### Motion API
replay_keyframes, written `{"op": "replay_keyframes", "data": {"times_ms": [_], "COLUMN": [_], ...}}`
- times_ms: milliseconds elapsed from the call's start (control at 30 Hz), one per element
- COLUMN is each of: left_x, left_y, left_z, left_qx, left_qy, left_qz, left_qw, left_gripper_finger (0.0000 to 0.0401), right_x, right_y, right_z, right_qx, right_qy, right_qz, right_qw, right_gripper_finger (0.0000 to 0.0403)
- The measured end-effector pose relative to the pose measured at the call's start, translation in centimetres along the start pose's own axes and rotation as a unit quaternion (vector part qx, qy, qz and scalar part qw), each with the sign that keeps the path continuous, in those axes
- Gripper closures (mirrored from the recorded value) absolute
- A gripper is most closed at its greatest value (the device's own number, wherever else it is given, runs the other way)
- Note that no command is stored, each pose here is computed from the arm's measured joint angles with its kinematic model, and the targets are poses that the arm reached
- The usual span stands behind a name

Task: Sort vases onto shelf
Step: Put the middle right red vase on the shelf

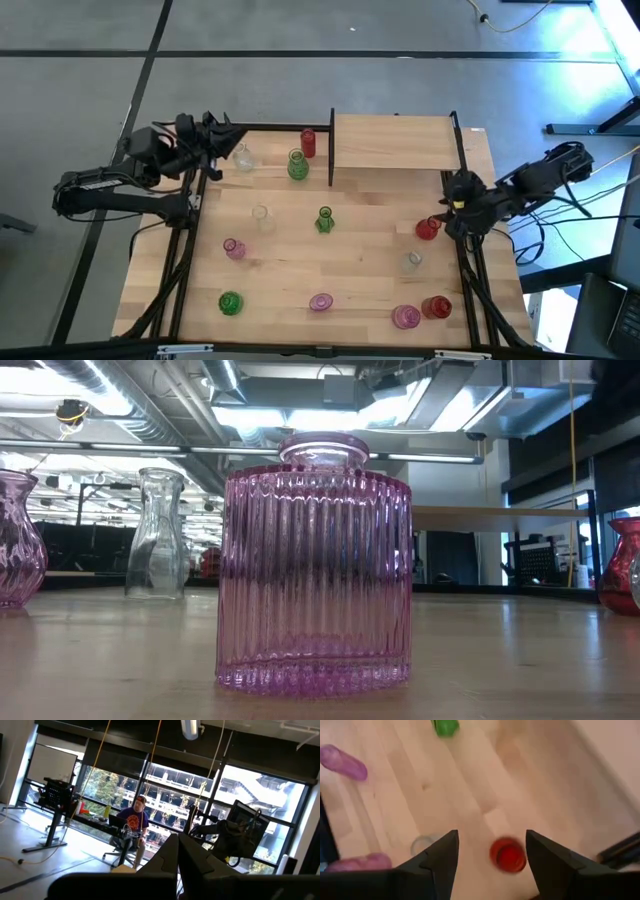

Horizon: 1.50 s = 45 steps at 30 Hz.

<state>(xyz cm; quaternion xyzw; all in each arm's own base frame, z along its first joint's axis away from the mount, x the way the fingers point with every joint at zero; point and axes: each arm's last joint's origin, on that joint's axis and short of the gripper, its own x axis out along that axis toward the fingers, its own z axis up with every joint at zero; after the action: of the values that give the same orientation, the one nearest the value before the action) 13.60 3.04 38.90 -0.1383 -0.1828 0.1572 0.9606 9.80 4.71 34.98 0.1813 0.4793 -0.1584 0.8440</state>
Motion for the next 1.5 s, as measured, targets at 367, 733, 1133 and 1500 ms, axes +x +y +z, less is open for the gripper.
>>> {"op": "replay_keyframes", "data": {"times_ms": [367, 733, 1133, 1500], "left_x": [0.0, 0.0, 0.0, 0.1], "left_y": [0.0, 0.0, 0.0, 0.1], "left_z": [-0.4, -0.4, -0.4, -0.6], "left_qx": [0.003, 0.003, -0.008, -0.009], "left_qy": [0.024, 0.025, 0.025, 0.027], "left_qz": [-0.007, -0.007, -0.007, -0.003], "left_qw": [1.0, 1.0, 1.0, 1.0], "left_gripper_finger": [0.0401, 0.0401, 0.0401, 0.0401], "right_x": [4.7, 7.2, 7.9, 8.1], "right_y": [-1.9, -2.7, -3.1, -3.3], "right_z": [-3.6, -5.4, -5.6, -6.0], "right_qx": [0.115, 0.156, 0.238, 0.311], "right_qy": [0.032, 0.069, 0.037, 0.071], "right_qz": [0.012, -0.006, -0.042, -0.084], "right_qw": [0.993, 0.985, 0.97, 0.944], "right_gripper_finger": [0.0196, 0.0195, 0.0135, 0.0267]}}
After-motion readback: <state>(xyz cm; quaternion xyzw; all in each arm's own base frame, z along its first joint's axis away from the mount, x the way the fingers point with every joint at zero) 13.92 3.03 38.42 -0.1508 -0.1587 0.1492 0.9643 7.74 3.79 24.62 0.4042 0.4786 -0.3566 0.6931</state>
